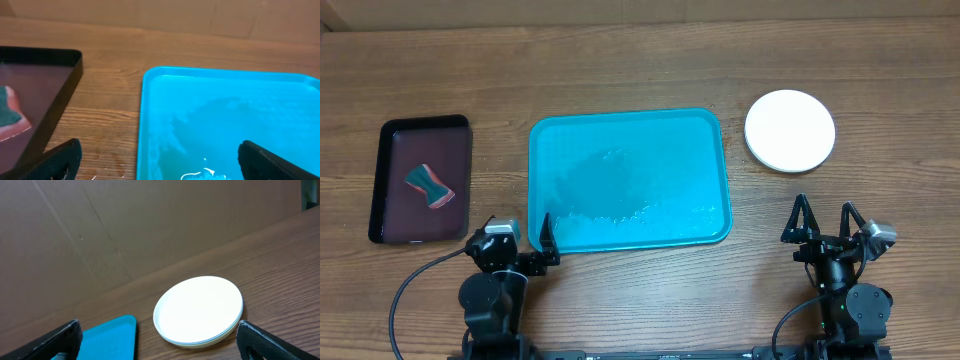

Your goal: Clean dirty plates on tray and stack at the side

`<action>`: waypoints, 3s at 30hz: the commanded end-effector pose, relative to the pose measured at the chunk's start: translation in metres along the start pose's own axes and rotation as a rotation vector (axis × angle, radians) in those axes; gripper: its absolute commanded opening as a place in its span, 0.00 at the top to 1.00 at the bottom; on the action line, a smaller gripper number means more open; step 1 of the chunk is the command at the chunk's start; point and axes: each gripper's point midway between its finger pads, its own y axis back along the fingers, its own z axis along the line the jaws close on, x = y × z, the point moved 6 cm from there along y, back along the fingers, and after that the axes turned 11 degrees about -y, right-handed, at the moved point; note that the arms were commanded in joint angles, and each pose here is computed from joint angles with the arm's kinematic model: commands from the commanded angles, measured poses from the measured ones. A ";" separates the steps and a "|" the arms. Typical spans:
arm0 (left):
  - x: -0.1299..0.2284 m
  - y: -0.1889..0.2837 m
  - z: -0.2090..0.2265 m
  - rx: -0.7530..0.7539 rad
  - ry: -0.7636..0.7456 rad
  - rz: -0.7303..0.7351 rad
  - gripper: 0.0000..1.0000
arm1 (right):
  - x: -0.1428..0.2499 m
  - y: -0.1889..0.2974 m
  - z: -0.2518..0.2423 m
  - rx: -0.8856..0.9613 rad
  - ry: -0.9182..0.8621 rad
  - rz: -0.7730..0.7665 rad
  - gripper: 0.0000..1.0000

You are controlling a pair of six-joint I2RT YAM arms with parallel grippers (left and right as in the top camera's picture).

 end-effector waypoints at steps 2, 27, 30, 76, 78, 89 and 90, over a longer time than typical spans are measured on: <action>-0.004 0.002 -0.004 0.000 -0.045 -0.048 0.00 | 0.001 0.000 -0.003 0.012 0.003 -0.012 0.00; -0.026 0.014 -0.001 -0.056 -0.129 -0.184 0.00 | 0.001 0.000 -0.003 0.012 0.002 -0.012 0.00; -0.026 0.014 -0.001 -0.056 -0.129 -0.184 0.00 | 0.001 0.000 -0.003 0.012 0.002 -0.012 0.00; -0.026 0.014 -0.001 -0.056 -0.129 -0.184 0.00 | 0.008 0.000 0.006 -0.066 0.345 0.035 0.00; -0.026 0.014 -0.001 -0.056 -0.129 -0.184 0.00 | 0.008 0.000 0.005 -0.065 0.345 0.035 0.00; -0.026 0.014 -0.001 -0.056 -0.129 -0.184 0.00 | 0.008 0.000 0.006 -0.066 0.345 0.035 0.00; -0.026 0.014 -0.001 -0.056 -0.129 -0.184 0.00 | 0.008 0.000 0.005 -0.065 0.345 0.035 0.00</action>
